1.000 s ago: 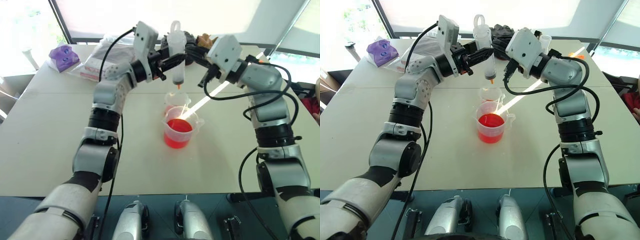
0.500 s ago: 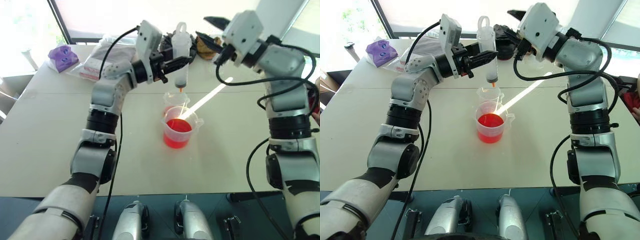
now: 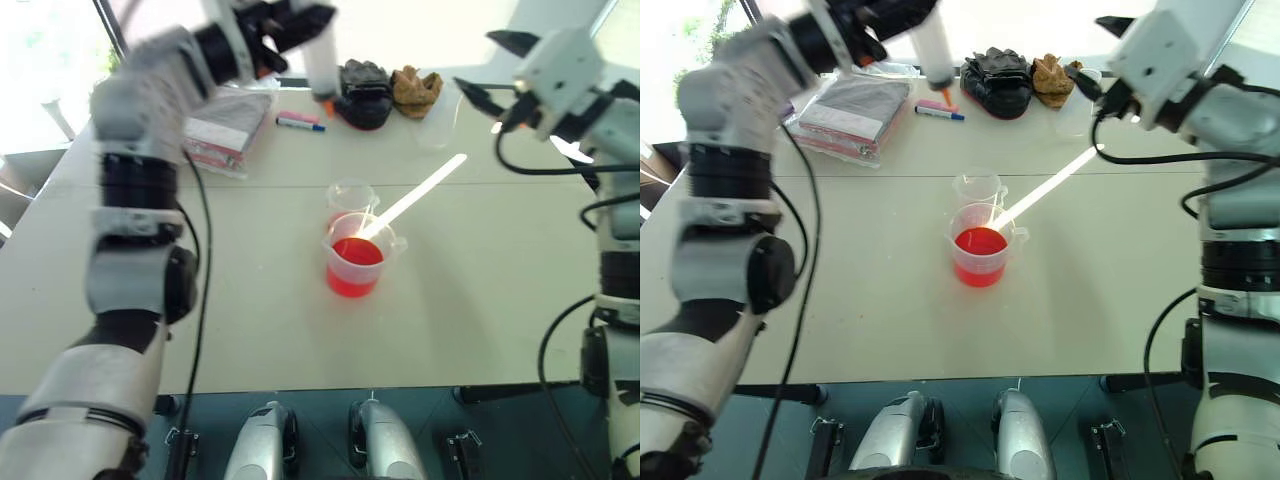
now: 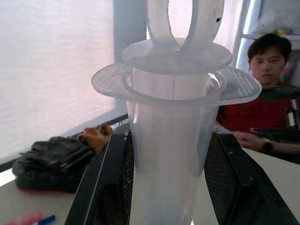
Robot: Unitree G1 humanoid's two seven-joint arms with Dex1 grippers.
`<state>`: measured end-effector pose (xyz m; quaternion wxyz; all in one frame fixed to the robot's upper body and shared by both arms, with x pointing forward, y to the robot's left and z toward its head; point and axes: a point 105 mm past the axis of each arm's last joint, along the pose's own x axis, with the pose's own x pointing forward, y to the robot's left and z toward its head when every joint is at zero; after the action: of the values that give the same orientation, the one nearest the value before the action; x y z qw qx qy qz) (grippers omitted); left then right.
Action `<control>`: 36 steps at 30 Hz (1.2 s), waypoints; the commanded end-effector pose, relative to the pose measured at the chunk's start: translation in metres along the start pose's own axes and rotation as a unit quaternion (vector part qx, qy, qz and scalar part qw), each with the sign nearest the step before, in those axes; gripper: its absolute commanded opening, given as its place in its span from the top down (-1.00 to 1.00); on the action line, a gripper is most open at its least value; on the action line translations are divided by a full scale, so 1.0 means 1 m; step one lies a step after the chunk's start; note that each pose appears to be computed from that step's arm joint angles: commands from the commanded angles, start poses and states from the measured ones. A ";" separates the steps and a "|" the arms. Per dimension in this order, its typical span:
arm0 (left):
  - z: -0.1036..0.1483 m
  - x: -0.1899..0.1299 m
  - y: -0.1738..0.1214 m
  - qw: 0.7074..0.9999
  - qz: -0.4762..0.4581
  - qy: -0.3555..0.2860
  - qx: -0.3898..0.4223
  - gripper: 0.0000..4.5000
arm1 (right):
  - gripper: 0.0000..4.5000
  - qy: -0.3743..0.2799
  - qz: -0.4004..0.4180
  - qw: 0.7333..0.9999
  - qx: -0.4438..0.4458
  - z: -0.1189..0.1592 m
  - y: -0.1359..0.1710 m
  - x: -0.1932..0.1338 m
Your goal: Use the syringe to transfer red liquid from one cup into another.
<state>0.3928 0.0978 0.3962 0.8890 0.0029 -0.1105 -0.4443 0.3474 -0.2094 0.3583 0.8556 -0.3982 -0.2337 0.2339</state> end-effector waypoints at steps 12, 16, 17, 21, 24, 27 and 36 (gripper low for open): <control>-0.122 -0.084 0.002 0.870 0.095 0.434 -0.214 0.28 | -0.22 -0.030 0.301 0.935 0.186 0.070 0.078 -0.060; -0.176 -0.110 -0.009 0.806 0.098 0.522 -0.263 0.28 | -0.22 -0.034 0.371 0.898 0.235 0.076 0.107 -0.073; -0.186 -0.116 -0.012 0.795 0.098 0.535 -0.268 0.28 | -0.22 -0.038 0.383 0.889 0.247 0.078 0.112 -0.075; -0.217 -0.127 -0.024 0.771 0.084 0.569 -0.273 0.28 | -0.22 -0.043 0.386 0.883 0.263 0.080 0.127 -0.072; -0.222 -0.123 -0.030 0.771 0.073 0.570 -0.275 0.28 | -0.22 -0.044 0.375 0.887 0.265 0.079 0.129 -0.068; -0.225 -0.119 -0.030 0.771 0.078 0.569 -0.275 0.08 | -0.24 -0.043 0.372 0.887 0.270 0.078 0.133 -0.066; -0.208 -0.110 -0.012 0.792 0.114 0.532 -0.275 -0.99 | -0.25 -0.014 0.359 0.889 0.283 0.064 0.141 -0.066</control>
<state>0.3521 0.1543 0.1485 0.7918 -0.0103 0.5407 -0.2839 0.2300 -0.1311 0.2667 0.7861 -0.1795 0.0024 0.5914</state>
